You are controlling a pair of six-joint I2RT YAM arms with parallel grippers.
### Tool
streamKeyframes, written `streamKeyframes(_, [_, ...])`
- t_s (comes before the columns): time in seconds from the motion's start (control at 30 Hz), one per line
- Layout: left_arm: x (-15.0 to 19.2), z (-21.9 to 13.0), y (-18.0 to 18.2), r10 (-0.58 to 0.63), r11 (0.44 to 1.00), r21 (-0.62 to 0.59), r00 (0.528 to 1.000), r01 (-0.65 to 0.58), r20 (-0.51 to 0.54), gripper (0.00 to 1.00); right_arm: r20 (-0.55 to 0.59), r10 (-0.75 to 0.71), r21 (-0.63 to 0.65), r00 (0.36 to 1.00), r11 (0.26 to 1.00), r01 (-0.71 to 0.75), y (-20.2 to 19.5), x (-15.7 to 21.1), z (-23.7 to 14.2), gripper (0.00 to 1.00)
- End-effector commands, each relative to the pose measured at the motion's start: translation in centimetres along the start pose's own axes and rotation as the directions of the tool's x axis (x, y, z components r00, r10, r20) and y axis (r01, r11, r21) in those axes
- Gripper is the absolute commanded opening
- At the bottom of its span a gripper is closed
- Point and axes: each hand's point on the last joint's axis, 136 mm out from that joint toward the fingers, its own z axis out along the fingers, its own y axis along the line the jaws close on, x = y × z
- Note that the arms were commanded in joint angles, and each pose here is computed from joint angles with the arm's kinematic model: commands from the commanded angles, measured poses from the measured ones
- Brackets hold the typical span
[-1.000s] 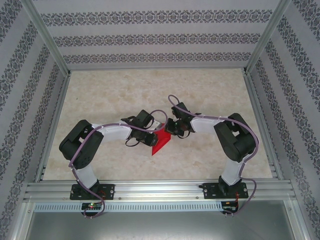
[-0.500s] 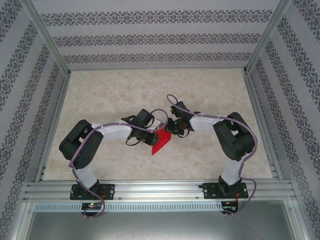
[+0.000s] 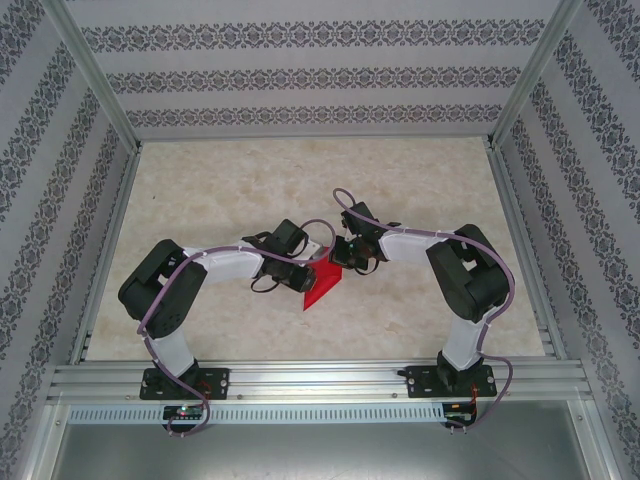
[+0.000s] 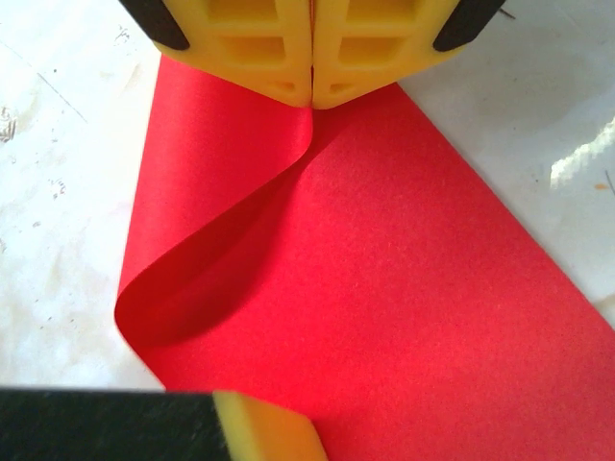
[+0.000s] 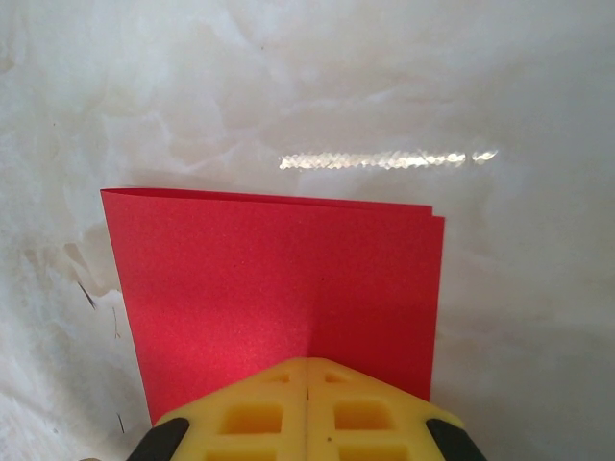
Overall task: Fold a paper plane with a square sheet of paper (pick it up from the middle)
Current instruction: Third fold the triangle at the center of the table.
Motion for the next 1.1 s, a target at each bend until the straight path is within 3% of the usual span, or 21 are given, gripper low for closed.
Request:
streamKeyframes(0.0, [0.9, 0.4, 0.5, -0.022, 1.0, -0.012, 1.0, 0.021, -0.021, 0.08, -0.031, 0.008, 0.053, 0.999, 0.999, -0.007, -1.5, 0.5, 0.7, 0.05])
streamKeyframes(0.47, [0.7, 1.1, 0.3, -0.006, 1.0, 0.011, 0.999, 0.007, -0.033, 0.09, -0.017, 0.002, 0.001, 1.0, 1.0, -0.002, 0.1, -0.2, 0.1, 0.07])
streamKeyframes(0.73, [0.8, 1.1, 0.4, -0.004, 1.0, 0.006, 0.999, 0.004, -0.038, 0.09, 0.148, 0.014, -0.099, 0.989, 0.995, 0.001, 2.5, -2.0, -5.8, 0.11])
streamKeyframes(0.87, [0.7, 1.2, 0.3, -0.004, 1.0, 0.01, 0.999, 0.004, -0.038, 0.09, 0.186, 0.09, -0.223, 0.978, 0.974, -0.047, 3.2, -0.2, -7.0, 0.1])
streamKeyframes(1.07, [0.6, 1.1, 0.3, -0.003, 1.0, 0.01, 0.999, 0.003, -0.04, 0.09, 0.156, 0.106, -0.304, 0.982, 0.951, -0.054, 5.4, 4.2, -5.5, 0.09])
